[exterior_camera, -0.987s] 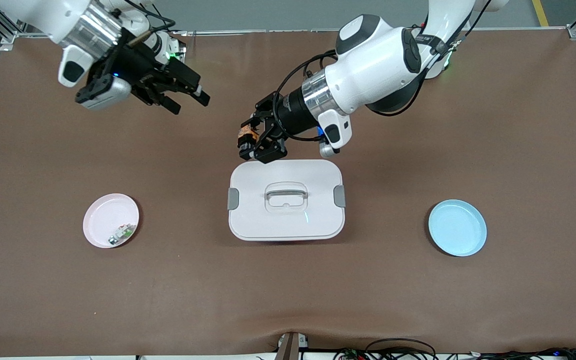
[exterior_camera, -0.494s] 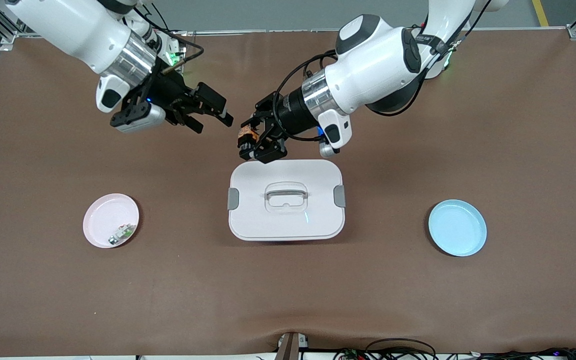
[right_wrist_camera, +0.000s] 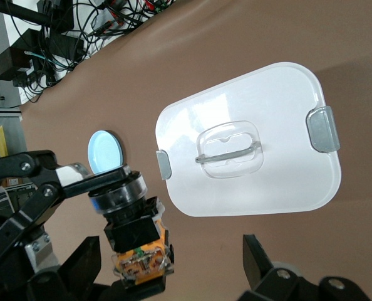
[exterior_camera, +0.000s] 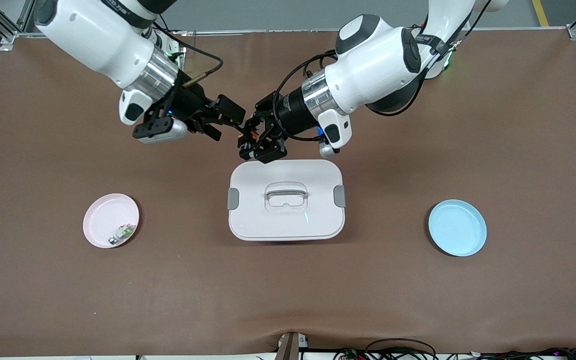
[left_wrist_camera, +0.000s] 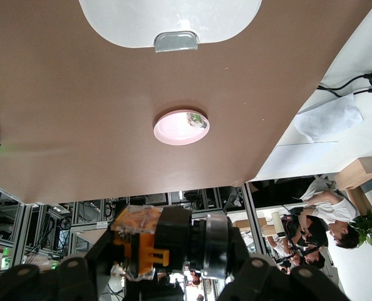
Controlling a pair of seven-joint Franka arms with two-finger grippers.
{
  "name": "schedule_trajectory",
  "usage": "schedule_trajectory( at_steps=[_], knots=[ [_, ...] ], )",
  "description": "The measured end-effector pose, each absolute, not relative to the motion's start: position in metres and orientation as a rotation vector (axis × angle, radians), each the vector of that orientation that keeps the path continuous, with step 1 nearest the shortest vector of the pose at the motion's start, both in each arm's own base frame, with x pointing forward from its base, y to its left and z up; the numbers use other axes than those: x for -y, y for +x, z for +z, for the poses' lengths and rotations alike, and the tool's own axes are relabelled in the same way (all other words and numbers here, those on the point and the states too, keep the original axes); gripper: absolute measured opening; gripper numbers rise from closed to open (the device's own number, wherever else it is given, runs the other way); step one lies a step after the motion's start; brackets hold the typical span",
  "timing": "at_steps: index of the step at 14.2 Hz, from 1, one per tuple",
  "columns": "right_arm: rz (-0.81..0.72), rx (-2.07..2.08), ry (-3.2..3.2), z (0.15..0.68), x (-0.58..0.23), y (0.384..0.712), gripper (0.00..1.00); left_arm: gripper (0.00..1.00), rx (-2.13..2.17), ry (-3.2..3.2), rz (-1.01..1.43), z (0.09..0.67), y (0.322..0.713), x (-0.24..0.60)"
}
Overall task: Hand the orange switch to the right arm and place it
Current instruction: 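Close the right gripper on the orange switch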
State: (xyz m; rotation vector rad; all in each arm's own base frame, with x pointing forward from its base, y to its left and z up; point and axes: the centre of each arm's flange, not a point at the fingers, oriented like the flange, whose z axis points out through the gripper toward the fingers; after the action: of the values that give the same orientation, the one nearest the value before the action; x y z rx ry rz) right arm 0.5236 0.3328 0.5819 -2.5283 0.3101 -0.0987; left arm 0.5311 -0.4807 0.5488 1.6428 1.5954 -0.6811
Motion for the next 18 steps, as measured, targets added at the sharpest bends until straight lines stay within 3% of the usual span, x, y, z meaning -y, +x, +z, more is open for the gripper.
schedule_trajectory(
  at_steps=[14, 17, 18],
  knots=[
    [-0.088, -0.344, -2.521, 0.582, -0.356, 0.518, 1.0, 0.73, -1.592, 1.652, -0.668, 0.549, 0.531, 0.481],
    [-0.087, -0.345, -2.519, 0.581, -0.357, 0.521, 0.93, 0.73, -1.592, 1.652, -0.668, 0.549, 0.531, 0.481],
    [-0.088, -0.344, -2.517, 0.581, -0.358, 0.523, 0.86, 0.73, -1.592, 1.652, -0.668, 0.549, 0.531, 0.481]
  ],
)
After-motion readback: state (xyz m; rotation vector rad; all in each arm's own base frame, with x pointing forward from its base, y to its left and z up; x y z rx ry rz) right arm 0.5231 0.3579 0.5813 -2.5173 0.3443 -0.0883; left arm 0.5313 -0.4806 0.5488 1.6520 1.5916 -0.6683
